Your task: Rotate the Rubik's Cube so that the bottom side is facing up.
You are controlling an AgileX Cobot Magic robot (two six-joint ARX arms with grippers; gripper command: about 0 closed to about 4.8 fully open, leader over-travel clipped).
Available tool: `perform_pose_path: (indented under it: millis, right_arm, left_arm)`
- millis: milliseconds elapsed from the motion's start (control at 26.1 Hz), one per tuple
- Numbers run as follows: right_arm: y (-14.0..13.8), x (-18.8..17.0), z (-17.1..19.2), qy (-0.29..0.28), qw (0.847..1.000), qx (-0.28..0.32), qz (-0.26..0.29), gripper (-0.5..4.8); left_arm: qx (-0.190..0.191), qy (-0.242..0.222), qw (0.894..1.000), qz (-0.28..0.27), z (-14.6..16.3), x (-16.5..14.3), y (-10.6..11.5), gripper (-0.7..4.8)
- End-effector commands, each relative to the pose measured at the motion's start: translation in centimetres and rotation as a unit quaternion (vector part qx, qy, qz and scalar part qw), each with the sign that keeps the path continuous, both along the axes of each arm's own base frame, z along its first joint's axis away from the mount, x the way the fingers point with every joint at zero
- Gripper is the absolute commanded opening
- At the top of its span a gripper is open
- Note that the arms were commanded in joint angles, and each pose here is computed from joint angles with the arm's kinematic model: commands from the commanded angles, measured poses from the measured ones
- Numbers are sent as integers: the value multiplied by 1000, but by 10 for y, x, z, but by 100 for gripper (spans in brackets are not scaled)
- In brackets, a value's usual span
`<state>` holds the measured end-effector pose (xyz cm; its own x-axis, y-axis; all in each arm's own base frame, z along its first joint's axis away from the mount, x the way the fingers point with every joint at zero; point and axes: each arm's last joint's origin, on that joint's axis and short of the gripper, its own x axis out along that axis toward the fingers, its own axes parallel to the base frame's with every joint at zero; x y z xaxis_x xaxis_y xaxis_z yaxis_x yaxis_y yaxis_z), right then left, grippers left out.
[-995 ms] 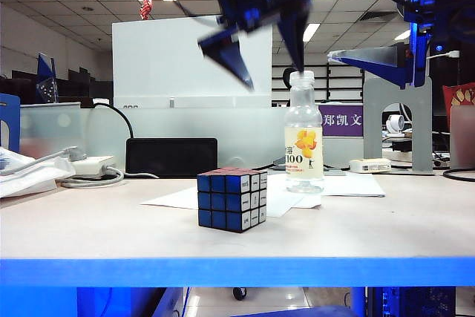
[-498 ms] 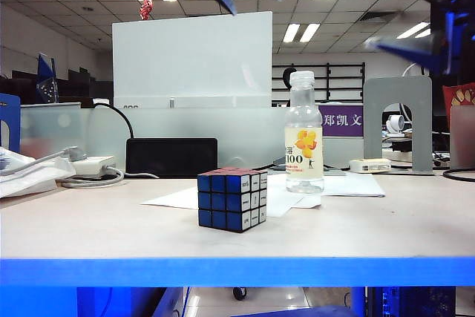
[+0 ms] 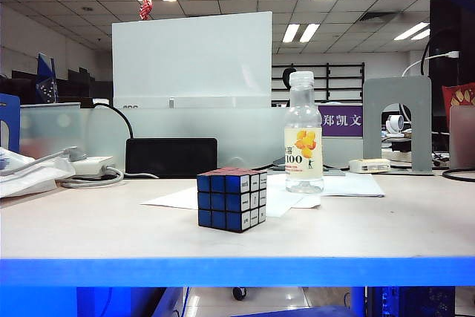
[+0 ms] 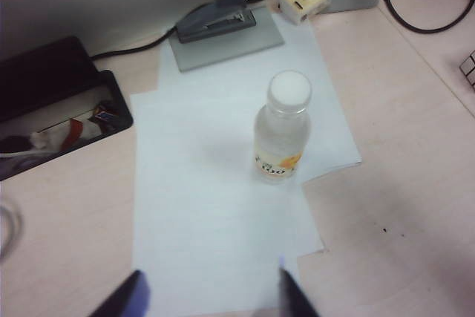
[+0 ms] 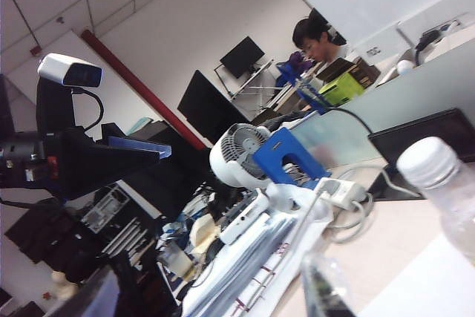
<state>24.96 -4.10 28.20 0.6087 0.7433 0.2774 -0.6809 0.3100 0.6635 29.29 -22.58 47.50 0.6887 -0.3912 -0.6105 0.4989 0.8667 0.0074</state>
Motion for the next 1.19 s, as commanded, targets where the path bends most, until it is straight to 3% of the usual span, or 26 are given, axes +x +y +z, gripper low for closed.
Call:
perform_pose_path:
  millis: [38,306,651,765,880,919,1072,1186]
  right_arm:
    - [2,-7,10,-30,1000,-2,-7,273]
    - [5,-21,29,-72,997,5,-28,228]
    - [11,-48,53,-108,994,-1,-31,205]
    - [5,-57,61,-85,993,55,-66,185]
    - [7,-72,74,-131,983,82,-103,143]
    - [9,-79,78,-145,980,75,-113,138]
    - [14,-96,82,-132,979,39,-152,133]
    - [20,-115,80,-116,971,-17,-206,124]
  left_arm:
    - [-4,-28,999,15,17,-14,13,209]
    - [-9,-92,994,56,54,-52,47,208]
    - [-11,-129,985,115,82,-102,90,204]
    - [-5,-143,979,145,88,-115,103,204]
    - [11,-149,974,168,91,-126,113,191]
    - [12,-162,968,192,95,-136,123,180]
    - [-48,-200,956,208,112,-175,154,180]
    - [-31,-211,949,231,112,-192,169,180]
